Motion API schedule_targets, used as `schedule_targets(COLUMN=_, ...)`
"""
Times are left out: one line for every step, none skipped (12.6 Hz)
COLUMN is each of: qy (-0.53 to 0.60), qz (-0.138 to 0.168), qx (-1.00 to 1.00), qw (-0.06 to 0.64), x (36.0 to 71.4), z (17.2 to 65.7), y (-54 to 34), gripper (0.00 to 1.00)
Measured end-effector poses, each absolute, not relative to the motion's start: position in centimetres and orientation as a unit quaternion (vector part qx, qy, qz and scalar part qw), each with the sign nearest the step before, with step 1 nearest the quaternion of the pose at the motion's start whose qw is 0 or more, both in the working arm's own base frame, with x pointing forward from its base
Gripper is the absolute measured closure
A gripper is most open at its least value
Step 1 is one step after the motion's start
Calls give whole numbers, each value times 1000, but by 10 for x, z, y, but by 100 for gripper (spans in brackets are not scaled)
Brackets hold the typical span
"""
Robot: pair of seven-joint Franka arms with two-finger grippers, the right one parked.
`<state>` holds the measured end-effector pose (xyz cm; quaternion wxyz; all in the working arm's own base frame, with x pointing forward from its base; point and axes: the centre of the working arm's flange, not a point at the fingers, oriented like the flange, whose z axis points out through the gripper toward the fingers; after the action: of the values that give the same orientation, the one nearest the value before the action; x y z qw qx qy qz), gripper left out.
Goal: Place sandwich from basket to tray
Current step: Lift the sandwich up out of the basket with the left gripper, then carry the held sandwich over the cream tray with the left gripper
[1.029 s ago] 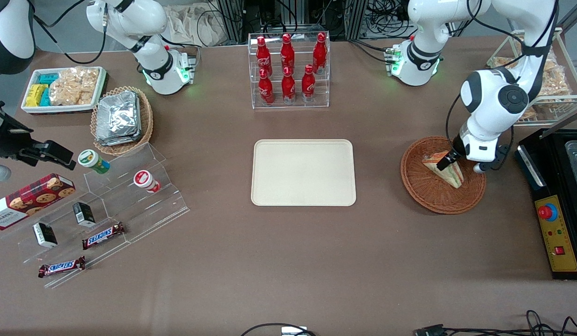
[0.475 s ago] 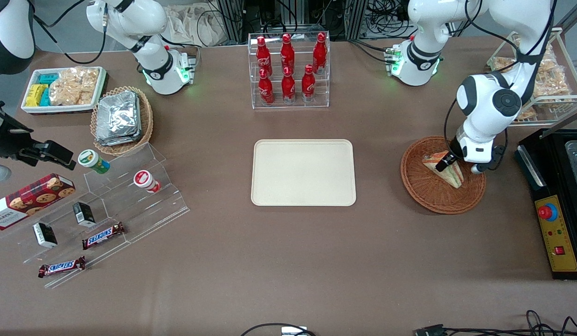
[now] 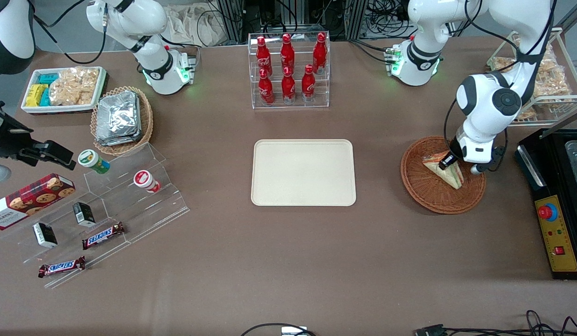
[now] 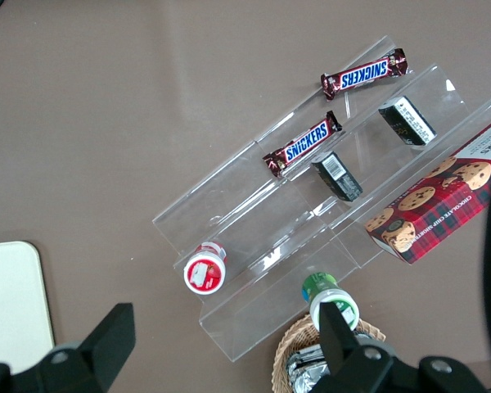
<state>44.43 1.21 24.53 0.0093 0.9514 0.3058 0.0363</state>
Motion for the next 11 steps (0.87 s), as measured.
schedule_targets(qy=294, qz=40, qx=955, qw=9, x=446, z=251, y=12, gripper=70)
schedule_targets(qy=281, qz=43, qx=959, qw=8, x=447, z=260, y=12, gripper=70)
schedule_targets(qy=263, qz=44, qx=964, qw=6, x=450, z=272, y=13, gripper=71)
schedule_targets(qy=240, qz=41, qx=970, qw=3, x=452, z=289, y=13, gripper=75)
schedule_targets(qy=216, qz=37, qx=976, qw=-1, x=456, z=308, y=13, gripper=81)
schedule_targets(qy=193, qz=30, qx=981, qw=-5, x=460, z=331, y=14, gripper=82)
schedule_targets(qy=174, qz=24, qx=984, qw=-8, x=465, z=357, y=14, gripper=82)
schedule_targets(qy=154, qz=19, qx=988, qw=-10, x=471, z=383, y=13, gripper=82)
schedule_targets(qy=127, qz=12, qx=992, qw=-12, x=478, z=409, y=12, gripper=82)
schedule_targets(qy=98, qz=5, qx=995, qw=-14, x=485, z=435, y=9, gripper=82)
schedule_targets(qy=69, qz=2, qx=997, qw=-16, x=491, z=457, y=3, gripper=82)
